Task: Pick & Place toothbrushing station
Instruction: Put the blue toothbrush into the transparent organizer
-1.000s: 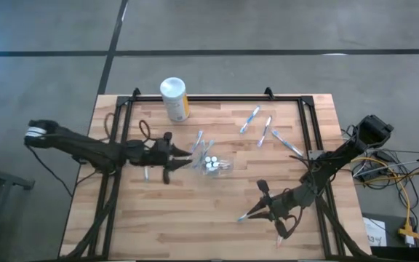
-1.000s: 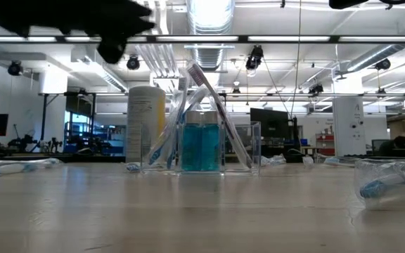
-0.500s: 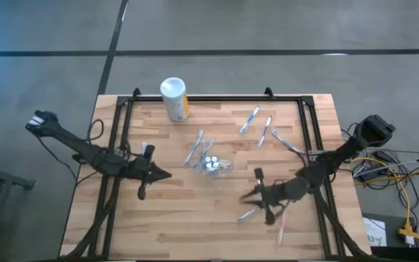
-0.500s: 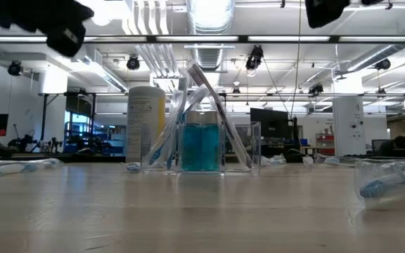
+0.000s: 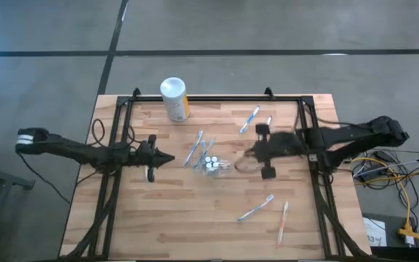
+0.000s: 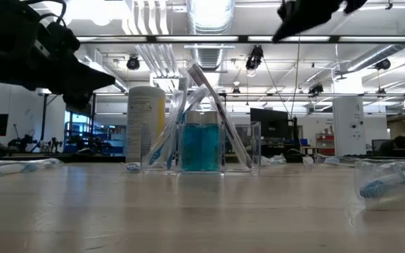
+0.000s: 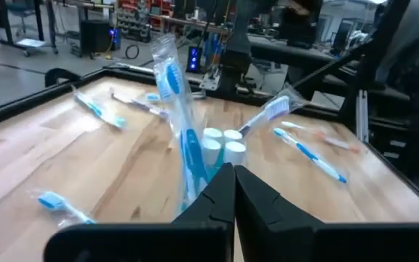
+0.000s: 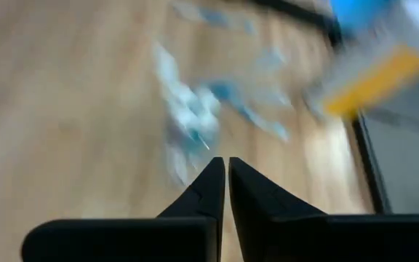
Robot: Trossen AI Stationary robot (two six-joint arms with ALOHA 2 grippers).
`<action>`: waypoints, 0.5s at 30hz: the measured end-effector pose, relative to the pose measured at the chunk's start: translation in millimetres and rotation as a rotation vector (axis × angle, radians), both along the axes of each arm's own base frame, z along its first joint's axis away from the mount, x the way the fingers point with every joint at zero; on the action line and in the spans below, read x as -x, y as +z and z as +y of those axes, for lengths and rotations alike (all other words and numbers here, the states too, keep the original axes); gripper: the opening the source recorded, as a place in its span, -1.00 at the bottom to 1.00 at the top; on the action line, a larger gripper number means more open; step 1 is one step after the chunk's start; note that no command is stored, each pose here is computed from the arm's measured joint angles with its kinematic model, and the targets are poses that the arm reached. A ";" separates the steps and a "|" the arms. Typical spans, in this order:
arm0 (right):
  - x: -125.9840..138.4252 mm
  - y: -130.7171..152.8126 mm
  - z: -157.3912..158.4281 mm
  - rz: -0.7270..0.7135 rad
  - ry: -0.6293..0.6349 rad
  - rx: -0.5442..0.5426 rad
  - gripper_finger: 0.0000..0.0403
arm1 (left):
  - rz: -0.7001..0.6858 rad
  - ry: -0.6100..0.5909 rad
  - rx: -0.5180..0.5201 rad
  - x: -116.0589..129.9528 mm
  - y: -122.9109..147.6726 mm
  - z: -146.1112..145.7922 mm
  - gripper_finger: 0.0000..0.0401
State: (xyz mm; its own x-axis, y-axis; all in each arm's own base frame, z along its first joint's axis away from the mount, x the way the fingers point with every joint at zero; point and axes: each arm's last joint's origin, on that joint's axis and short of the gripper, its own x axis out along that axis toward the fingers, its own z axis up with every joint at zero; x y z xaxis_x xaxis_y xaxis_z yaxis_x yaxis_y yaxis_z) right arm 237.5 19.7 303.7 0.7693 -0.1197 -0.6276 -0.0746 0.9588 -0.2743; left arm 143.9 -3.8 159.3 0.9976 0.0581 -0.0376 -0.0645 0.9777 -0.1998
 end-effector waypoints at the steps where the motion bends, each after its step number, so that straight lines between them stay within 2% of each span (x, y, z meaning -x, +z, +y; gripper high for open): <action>1: 1.0 0.3 -8.6 0.046 -0.023 0.007 -0.91 | 0.000 -0.004 -0.003 -0.3 -0.1 1.1 -0.99; 4: 5.4 -5.6 -29.9 0.182 0.012 -0.011 -0.91 | 0.020 -0.007 -0.065 -0.4 -2.1 1.5 -0.98; 9: 6.0 -18.5 -62.9 0.258 -0.019 -0.007 -0.88 | 0.049 -0.010 -0.104 -0.2 -4.8 1.4 -0.89; 15: 3.3 -41.6 -100.1 0.399 -0.015 0.035 -0.57 | 0.053 -0.007 -0.112 -0.3 -5.3 1.5 -0.88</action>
State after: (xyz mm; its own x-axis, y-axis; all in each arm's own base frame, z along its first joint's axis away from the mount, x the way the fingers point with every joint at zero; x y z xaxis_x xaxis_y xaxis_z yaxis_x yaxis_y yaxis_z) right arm 234.3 -80.4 262.1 0.4637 -0.1557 -0.8722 -0.1682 0.9511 -0.2592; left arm 144.2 -2.3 154.0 0.9948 0.0577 -0.0842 -0.0649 0.9942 -0.0856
